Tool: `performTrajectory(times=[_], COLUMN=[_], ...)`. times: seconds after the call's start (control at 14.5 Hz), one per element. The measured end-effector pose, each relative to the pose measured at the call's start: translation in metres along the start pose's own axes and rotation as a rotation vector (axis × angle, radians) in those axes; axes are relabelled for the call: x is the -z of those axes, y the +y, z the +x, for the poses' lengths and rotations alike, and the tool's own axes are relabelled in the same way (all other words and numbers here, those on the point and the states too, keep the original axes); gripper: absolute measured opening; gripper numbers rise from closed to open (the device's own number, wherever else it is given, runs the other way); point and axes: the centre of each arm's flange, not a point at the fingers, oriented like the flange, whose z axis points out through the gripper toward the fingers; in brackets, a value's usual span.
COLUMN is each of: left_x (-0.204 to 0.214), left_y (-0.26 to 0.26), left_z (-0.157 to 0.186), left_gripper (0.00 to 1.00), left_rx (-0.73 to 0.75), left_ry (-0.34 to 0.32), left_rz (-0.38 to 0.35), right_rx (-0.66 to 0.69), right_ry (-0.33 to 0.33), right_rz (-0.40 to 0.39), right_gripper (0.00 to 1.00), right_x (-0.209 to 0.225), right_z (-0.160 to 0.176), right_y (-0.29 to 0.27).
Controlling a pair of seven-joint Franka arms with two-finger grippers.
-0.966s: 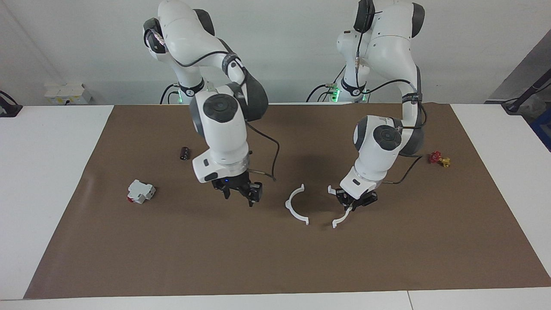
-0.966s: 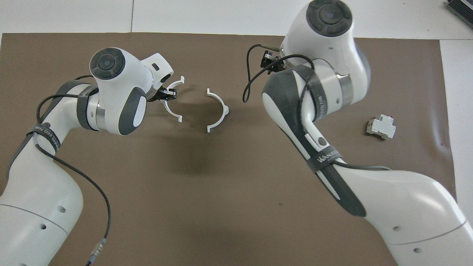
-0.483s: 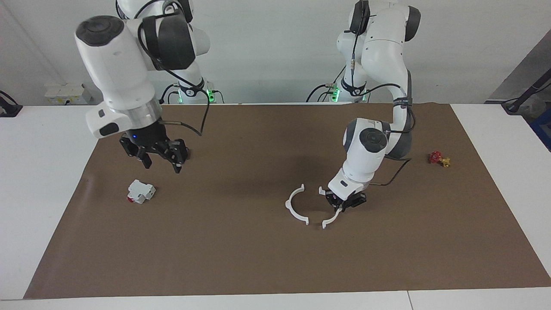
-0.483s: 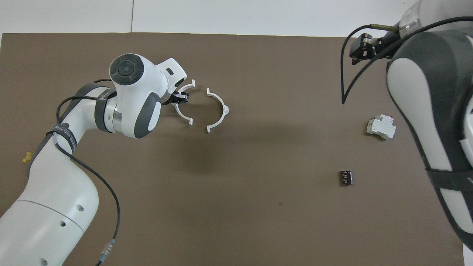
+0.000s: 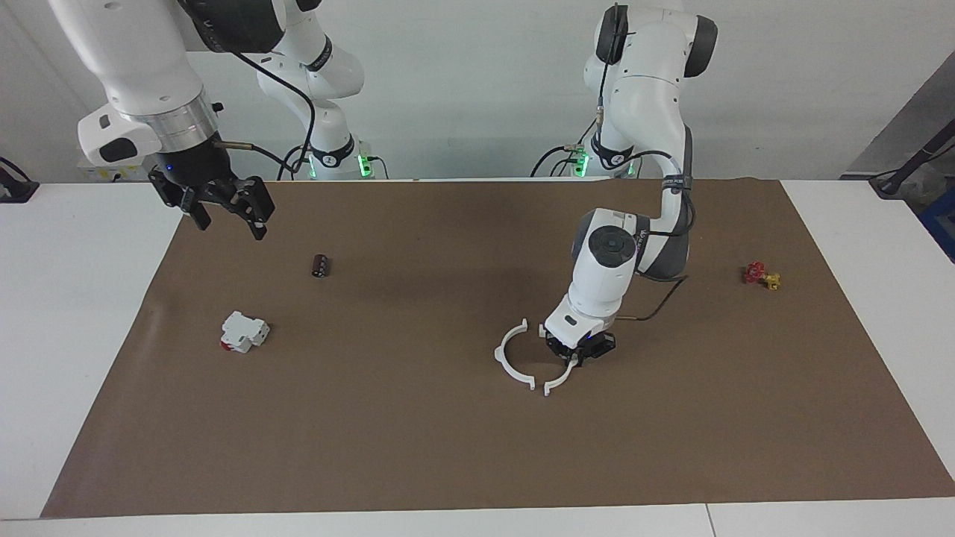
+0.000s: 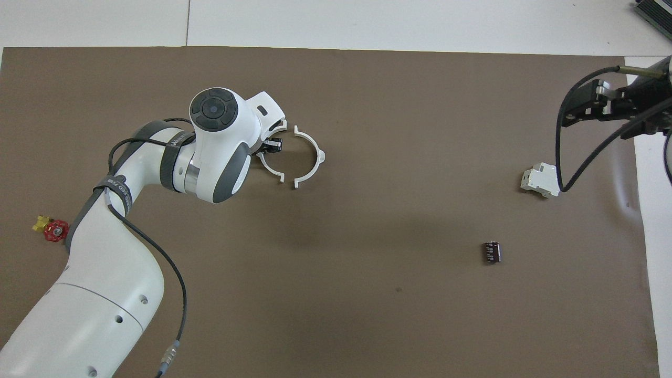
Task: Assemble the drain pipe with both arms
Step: 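Release the right clamp half and retract the right gripper to rest, then push the left gripper's clamp half against the other half to close the ring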
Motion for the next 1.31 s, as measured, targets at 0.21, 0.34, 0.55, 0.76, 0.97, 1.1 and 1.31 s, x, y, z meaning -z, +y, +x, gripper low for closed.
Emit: performTrajectory(times=[0.21,0.34,0.55,0.76,0.97,1.1,1.31], left_x=[0.000,0.002,0.004,0.005,0.005,0.005,0.005], left_y=[0.001,0.007,0.018,0.019,0.019,0.020,0.021], left_z=[0.000,-0.001,-0.002,-0.003,-0.003,-0.003,-0.004], left_gripper=[0.21,0.21,0.21,0.21,0.21,0.21,0.21], left_rx=[0.005,0.005,-0.013,-0.014,-0.013,-0.010,-0.001], left_ry=[0.001,0.010,0.028,0.028,0.025,0.025,0.025], left_rz=[0.003,0.023,0.070,0.076,0.079,0.084,0.088], right_rx=[0.010,0.032,0.022,0.012,0.024,0.034,0.043], right_ry=[-0.019,0.016,0.073,0.093,0.095,0.069,0.049], right_rz=[-0.005,0.003,0.010,0.018,0.022,0.042,0.104], right_gripper=[0.91,0.91,0.90,0.92,0.93,0.93,0.93], right_x=[-0.012,-0.013,-0.008,0.001,0.014,0.018,0.018], right_z=[-0.011,-0.006,0.003,0.001,-0.010,-0.018,-0.022], right_y=[0.016,0.031,0.051,0.058,0.053,0.047,0.037])
